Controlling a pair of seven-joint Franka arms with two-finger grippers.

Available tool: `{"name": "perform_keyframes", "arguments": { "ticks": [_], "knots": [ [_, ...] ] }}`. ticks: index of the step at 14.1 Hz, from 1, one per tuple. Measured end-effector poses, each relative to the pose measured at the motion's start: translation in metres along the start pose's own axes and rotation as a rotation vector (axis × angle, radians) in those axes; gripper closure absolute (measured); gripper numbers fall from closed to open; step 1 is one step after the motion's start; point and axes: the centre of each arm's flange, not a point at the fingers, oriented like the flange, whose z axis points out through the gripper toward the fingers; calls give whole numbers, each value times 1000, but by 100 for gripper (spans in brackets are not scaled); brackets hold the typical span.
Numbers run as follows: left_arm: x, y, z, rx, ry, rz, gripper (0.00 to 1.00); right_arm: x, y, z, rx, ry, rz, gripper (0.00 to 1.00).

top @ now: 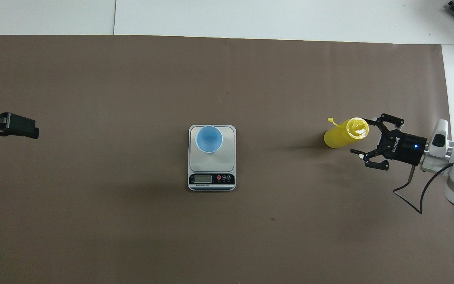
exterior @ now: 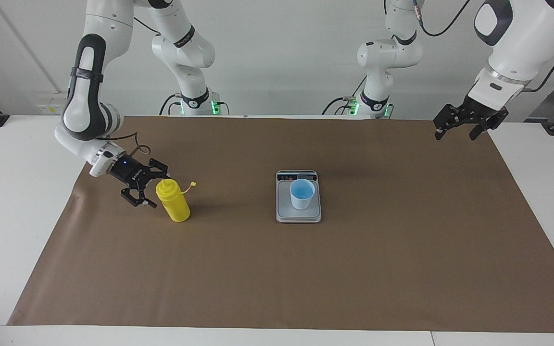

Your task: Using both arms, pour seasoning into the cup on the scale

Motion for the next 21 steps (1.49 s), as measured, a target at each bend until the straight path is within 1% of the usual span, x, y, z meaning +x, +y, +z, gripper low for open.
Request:
{"name": "perform_keyframes", "arguments": {
  "ticks": [2, 4, 6, 8, 11, 13, 16, 19, 21],
  "knots": [
    [0, 0, 0, 0, 0, 0, 0, 1, -3, -19, 55, -111, 6, 0],
    [0, 0, 0, 0, 0, 0, 0, 16, -2, -37, 74, -208, 37, 0],
    [0, 0, 0, 0, 0, 0, 0, 39, 1, -56, 65, -305, 86, 0],
    [0, 0, 0, 0, 0, 0, 0, 65, 3, -71, 39, -395, 147, 0],
    [0, 0, 0, 0, 0, 0, 0, 106, -1, -72, -6, -512, 262, 0],
    [0, 0, 0, 0, 0, 0, 0, 142, -5, -62, -57, -584, 361, 0],
    [0, 0, 0, 0, 0, 0, 0, 193, -12, -52, -142, -657, 541, 0],
    [0, 0, 0, 0, 0, 0, 0, 236, -13, -47, -266, -736, 674, 0],
    [0, 0, 0, 0, 0, 0, 0, 263, -15, -45, -343, -770, 742, 0]
  ]
}}
